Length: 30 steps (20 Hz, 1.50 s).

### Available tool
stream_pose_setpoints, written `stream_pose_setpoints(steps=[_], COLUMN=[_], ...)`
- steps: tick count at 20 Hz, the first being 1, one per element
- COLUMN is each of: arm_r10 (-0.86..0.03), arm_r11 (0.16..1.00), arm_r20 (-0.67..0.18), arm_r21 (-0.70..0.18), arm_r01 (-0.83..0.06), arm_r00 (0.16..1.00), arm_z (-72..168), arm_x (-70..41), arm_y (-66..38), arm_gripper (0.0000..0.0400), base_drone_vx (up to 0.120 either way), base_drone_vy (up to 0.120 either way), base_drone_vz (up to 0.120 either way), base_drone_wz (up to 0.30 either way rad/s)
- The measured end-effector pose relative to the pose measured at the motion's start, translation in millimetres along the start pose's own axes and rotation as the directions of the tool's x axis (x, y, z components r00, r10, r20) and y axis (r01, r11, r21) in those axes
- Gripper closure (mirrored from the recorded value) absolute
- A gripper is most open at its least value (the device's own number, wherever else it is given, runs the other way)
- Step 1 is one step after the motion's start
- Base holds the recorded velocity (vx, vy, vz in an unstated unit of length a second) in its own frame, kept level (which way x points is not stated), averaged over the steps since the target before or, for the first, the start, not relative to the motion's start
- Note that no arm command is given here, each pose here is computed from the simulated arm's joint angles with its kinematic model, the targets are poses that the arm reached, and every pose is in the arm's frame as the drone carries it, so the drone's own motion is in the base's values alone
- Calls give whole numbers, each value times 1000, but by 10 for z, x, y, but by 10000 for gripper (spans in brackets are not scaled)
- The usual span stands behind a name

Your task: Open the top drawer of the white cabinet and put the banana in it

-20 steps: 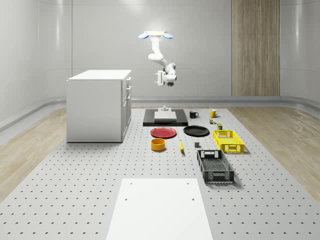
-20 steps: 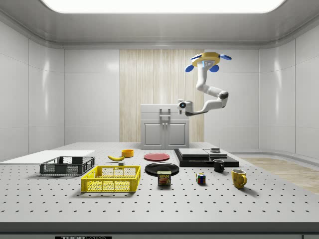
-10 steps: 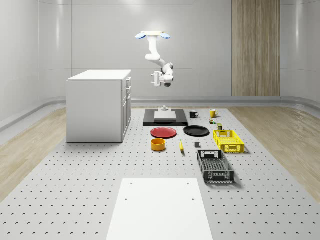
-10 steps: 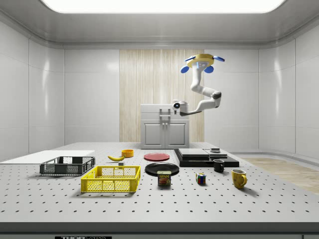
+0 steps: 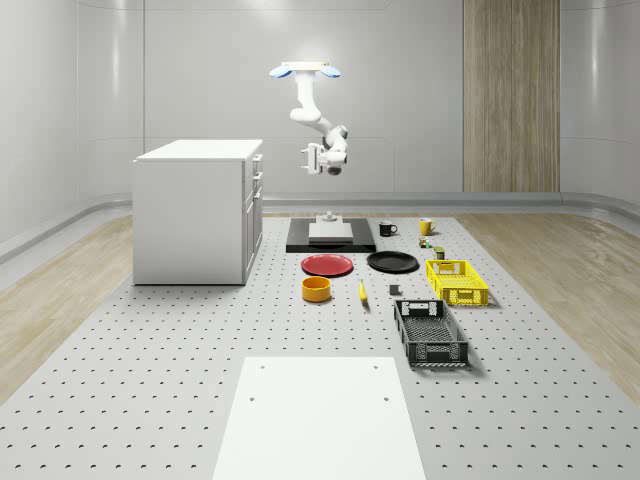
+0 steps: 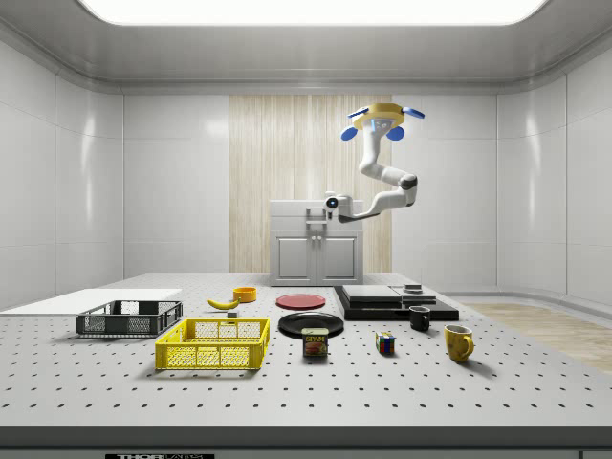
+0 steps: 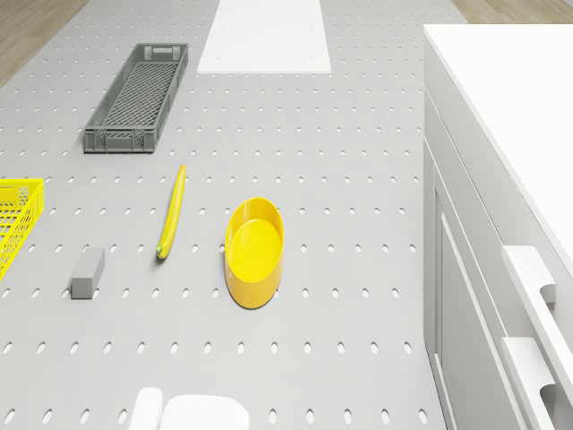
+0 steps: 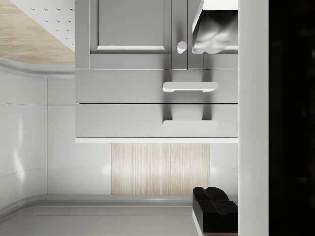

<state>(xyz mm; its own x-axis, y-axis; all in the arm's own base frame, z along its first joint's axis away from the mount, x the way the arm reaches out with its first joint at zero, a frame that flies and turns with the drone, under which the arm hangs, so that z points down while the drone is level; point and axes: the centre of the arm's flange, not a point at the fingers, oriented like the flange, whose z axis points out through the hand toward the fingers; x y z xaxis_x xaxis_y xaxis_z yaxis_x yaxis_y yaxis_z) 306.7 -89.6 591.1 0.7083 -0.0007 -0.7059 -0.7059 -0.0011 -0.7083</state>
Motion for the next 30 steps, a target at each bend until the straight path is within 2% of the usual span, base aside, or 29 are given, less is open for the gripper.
stream_pose_setpoints(steps=[8,22,25,30], arm_r10=[0,0,0,0], arm_r11=[1000,1000,1000,1000], arm_r20=[0,1,1,1], arm_r21=[0,0,0,0], arm_r01=[0,0,0,0], arm_r00=[1000,1000,1000,1000], arm_z=[359,1127,1245,1345], arm_x=[-2,-3,43,183], arm_y=[0,-3,-48,-189], arm_gripper=[0,0,0,0], base_drone_vx=[0,0,0,0], base_drone_vy=[0,0,0,0], base_drone_vz=[0,0,0,0], base_drone_wz=[0,0,0,0])
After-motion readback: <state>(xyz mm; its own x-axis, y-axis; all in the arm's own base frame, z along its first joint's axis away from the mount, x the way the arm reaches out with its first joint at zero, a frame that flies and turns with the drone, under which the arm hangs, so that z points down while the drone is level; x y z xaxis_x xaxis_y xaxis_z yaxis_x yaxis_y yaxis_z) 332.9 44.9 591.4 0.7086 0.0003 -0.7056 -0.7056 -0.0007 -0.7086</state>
